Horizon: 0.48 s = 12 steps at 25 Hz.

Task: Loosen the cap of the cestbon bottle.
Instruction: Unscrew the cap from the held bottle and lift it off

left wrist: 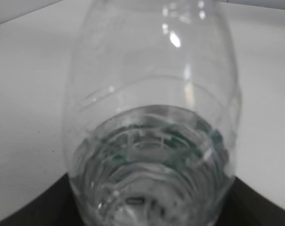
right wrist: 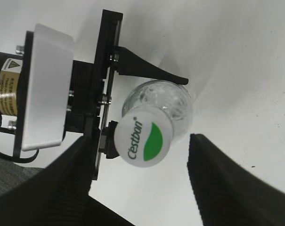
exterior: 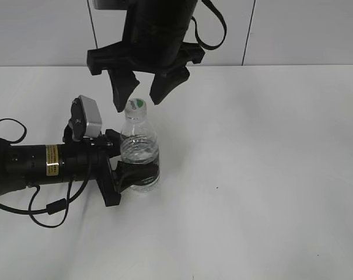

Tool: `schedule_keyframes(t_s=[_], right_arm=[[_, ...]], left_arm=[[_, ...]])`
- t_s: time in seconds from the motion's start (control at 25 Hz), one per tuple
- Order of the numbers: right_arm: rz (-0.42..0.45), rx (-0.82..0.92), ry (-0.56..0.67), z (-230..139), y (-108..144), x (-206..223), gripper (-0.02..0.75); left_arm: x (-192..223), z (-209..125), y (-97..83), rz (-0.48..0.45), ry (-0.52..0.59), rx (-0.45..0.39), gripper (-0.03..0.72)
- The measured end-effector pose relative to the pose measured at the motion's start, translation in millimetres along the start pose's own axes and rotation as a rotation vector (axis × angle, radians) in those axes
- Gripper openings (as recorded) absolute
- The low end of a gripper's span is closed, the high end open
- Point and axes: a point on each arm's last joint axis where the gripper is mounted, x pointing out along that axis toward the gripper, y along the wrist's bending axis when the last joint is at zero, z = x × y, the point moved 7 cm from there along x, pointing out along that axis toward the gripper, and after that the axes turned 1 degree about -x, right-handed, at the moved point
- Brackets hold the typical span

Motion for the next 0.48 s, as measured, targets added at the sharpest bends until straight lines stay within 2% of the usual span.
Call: schedule_keyframes(t_s=[0.48], right_arm=[[-0.008,0.004,0.023,-1.2,-3.1,11.5,0.447]], left_arm=[[0.0,-0.4,-0.1,0.000,0.002,0.001,0.412]])
